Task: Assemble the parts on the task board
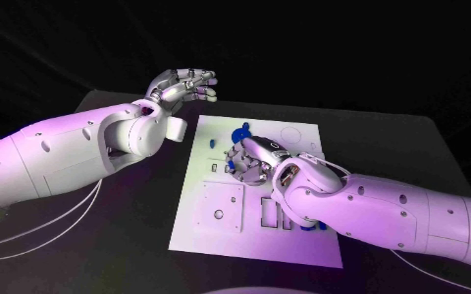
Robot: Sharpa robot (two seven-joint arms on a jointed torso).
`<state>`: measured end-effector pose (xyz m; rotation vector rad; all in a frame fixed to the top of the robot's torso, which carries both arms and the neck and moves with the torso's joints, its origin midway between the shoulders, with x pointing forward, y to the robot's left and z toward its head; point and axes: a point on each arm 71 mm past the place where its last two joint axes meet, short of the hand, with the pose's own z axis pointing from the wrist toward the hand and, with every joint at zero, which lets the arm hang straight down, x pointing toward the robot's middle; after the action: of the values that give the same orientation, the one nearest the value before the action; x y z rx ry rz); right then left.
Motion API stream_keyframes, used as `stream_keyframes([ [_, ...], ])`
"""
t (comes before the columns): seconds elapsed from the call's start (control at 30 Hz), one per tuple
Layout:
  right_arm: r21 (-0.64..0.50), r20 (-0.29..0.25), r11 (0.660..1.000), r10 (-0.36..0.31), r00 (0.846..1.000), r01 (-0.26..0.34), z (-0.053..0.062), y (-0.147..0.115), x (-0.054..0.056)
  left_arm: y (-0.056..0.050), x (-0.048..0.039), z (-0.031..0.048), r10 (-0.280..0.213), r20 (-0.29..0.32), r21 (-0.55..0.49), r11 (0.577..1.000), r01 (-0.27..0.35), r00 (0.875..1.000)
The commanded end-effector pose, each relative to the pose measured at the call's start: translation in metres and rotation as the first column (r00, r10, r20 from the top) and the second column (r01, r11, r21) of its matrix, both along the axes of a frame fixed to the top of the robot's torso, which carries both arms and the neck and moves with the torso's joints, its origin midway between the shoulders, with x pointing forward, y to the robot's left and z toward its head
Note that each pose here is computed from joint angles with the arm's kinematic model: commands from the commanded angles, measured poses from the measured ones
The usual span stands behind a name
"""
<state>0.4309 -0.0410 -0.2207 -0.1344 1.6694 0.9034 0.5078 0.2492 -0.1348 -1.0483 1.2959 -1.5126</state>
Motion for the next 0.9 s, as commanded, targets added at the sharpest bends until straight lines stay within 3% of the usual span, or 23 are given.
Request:
stream_keyframes([
  [0.03,-0.018,0.025,1.0,0.005,1.0,-0.005,-0.0001,0.0013,-0.0006,-0.0019,-0.0004,0.0009,-0.02,0.004,-0.011,1.0,0.02,1.0],
  [0.9,-0.062,0.016,0.998,0.002,1.0,-0.001,-0.0071,-0.001,0.0038,-0.0006,-0.0012,0.0011,-0.021,0.003,-0.011,1.0,0.021,1.0],
])
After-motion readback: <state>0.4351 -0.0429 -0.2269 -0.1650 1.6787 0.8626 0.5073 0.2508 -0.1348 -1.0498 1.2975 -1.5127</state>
